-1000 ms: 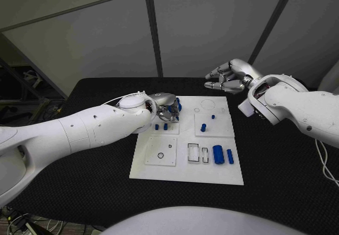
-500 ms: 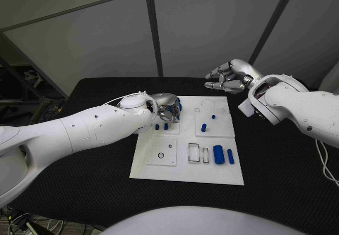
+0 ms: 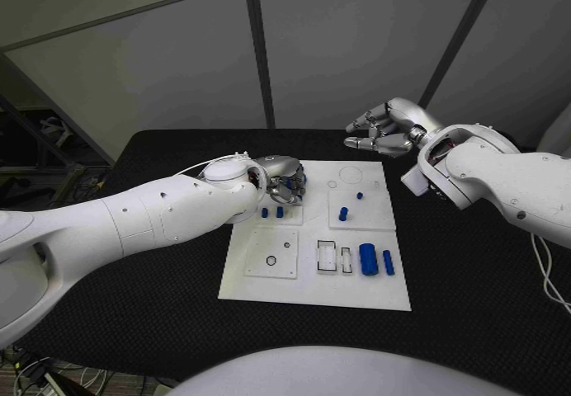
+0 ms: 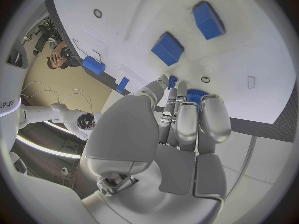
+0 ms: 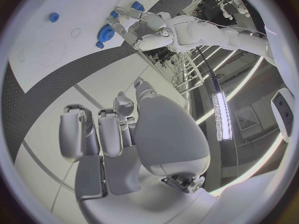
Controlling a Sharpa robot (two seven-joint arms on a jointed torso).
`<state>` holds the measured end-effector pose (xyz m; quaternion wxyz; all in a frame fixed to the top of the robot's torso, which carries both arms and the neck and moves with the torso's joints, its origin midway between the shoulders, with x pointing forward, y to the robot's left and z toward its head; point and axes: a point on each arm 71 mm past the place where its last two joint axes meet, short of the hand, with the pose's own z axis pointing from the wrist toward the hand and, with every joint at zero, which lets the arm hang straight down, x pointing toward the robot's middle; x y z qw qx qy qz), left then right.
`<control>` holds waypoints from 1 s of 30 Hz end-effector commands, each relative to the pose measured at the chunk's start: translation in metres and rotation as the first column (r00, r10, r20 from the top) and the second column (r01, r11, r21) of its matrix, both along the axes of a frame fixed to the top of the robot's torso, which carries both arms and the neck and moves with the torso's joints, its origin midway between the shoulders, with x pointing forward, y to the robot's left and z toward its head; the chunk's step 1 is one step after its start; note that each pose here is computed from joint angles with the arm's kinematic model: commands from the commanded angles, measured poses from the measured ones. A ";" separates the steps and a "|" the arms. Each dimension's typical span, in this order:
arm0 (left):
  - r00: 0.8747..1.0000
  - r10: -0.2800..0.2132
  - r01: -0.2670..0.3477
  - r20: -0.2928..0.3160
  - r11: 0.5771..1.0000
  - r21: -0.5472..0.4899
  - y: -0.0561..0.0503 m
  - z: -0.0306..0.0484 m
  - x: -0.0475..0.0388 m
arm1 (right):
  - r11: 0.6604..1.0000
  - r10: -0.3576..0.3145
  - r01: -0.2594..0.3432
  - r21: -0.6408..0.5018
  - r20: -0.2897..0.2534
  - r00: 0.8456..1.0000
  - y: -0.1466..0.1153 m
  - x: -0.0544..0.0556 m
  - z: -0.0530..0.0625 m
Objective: Assemble the parts on the task board
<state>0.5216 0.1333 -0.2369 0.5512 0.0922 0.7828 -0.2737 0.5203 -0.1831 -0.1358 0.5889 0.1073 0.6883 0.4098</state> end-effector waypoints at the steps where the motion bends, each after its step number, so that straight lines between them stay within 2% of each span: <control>1: 0.999 -0.019 0.019 -0.028 1.000 0.008 -0.003 -0.0033 -0.0023 | 1.000 0.011 -0.011 -0.001 0.004 1.000 0.001 0.000 0.001; 18: 1.000 -0.003 0.003 -0.020 1.000 0.006 -0.001 -0.0028 -0.0021 | 1.000 0.010 -0.010 -0.002 0.003 1.000 0.001 0.000 0.001; 30: 1.000 -0.013 0.013 0.008 0.999 -0.051 -0.001 0.0013 -0.0048 | 1.000 0.009 -0.009 -0.002 0.005 1.000 0.000 0.000 0.001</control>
